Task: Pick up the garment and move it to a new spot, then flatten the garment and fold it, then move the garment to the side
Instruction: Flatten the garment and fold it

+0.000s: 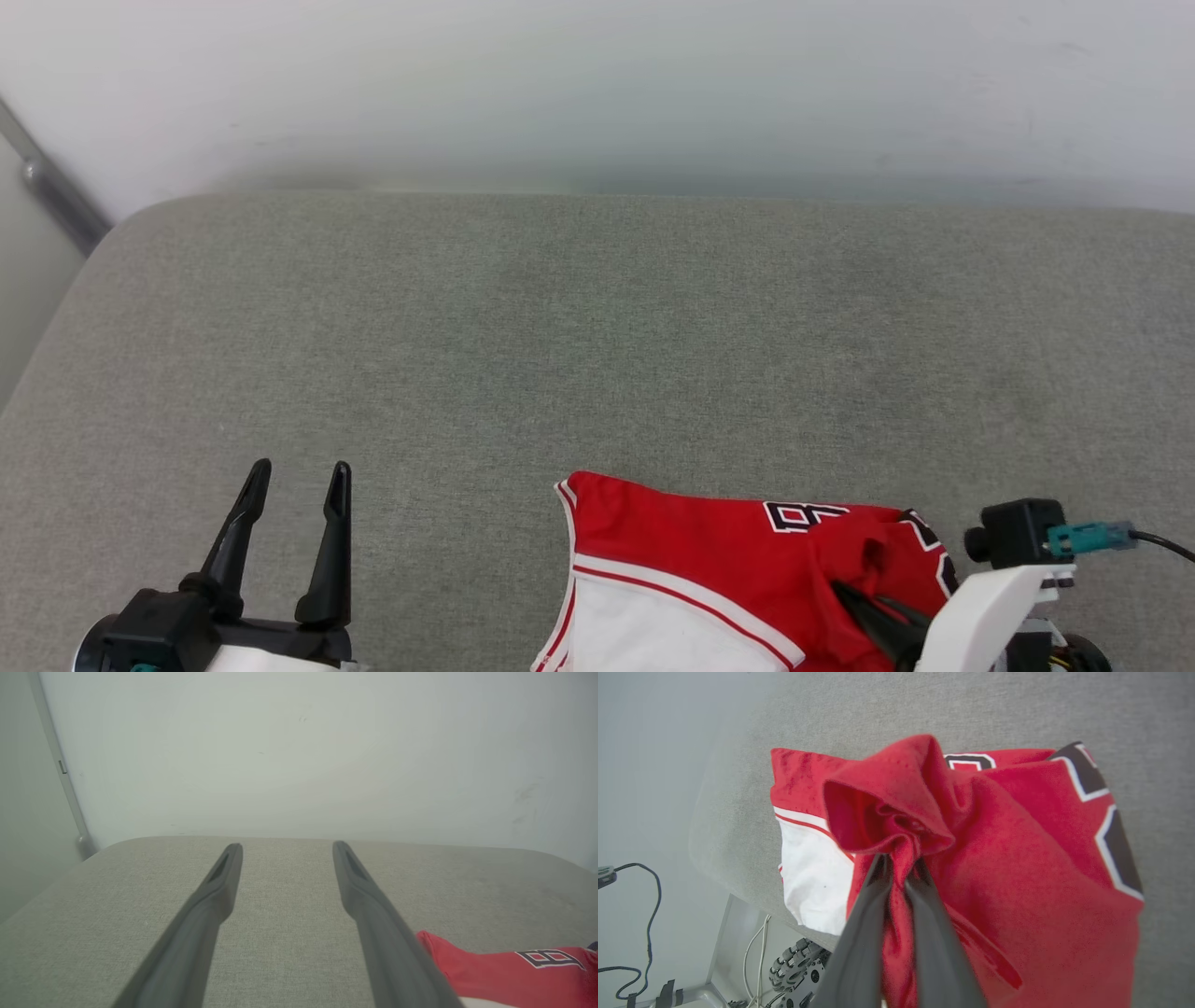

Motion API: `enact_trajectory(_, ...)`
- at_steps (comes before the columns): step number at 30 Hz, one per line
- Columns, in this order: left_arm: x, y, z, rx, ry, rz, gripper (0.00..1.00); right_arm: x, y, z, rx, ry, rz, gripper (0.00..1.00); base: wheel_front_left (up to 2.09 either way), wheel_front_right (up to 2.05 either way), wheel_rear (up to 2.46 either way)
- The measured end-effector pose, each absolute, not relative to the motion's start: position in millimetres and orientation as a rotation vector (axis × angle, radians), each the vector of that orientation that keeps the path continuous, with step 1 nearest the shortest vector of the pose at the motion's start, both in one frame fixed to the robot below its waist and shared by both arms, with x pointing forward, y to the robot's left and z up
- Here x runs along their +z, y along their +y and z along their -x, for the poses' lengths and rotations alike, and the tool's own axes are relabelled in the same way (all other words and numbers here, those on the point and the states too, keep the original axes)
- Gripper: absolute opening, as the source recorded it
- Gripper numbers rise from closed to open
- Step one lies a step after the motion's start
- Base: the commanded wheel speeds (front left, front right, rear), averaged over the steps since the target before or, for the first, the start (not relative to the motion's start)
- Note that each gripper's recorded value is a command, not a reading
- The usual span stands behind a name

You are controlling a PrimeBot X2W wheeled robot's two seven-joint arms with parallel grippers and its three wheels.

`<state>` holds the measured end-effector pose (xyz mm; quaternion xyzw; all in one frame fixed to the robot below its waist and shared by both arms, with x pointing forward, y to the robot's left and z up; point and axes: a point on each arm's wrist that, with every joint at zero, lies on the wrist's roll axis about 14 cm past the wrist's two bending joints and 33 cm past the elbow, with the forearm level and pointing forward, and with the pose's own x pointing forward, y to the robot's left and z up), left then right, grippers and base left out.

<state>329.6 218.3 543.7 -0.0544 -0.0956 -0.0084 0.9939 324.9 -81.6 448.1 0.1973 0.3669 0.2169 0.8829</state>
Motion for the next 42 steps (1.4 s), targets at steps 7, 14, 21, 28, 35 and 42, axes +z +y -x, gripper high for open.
enact_trajectory(7, 543, 227, -323, 0.015, -0.19, 0.107, 1.0, 456, -32, -327, 0.601, 0.745, -0.581, 0.0, 0.0, 0.0, 0.0)
enact_trajectory(14, 542, 234, -317, 0.044, -0.186, 0.105, 1.0, 439, 4, -330, 0.661, 0.785, -0.622, 0.0, 0.0, 0.0, 0.0)
enact_trajectory(21, 538, 240, -312, 0.067, -0.174, 0.102, 1.0, 435, 38, -332, 0.739, 0.808, -0.65, 0.0, 0.0, 0.0, 0.0)
enact_trajectory(28, 537, 242, -310, 0.076, -0.17, 0.104, 1.0, 431, 61, -323, 0.8, 0.834, -0.635, 1.0, 0.0, 0.0, 0.0)
enact_trajectory(35, 538, 240, -309, 0.066, -0.178, 0.116, 1.0, 450, 67, -329, 0.826, 0.77, -0.646, 1.0, 0.0, 0.0, 0.0)
enact_trajectory(42, 543, 234, -315, 0.041, -0.193, 0.117, 1.0, 487, 36, -380, 0.742, 0.54, -0.43, 1.0, 0.0, 0.0, 0.0)
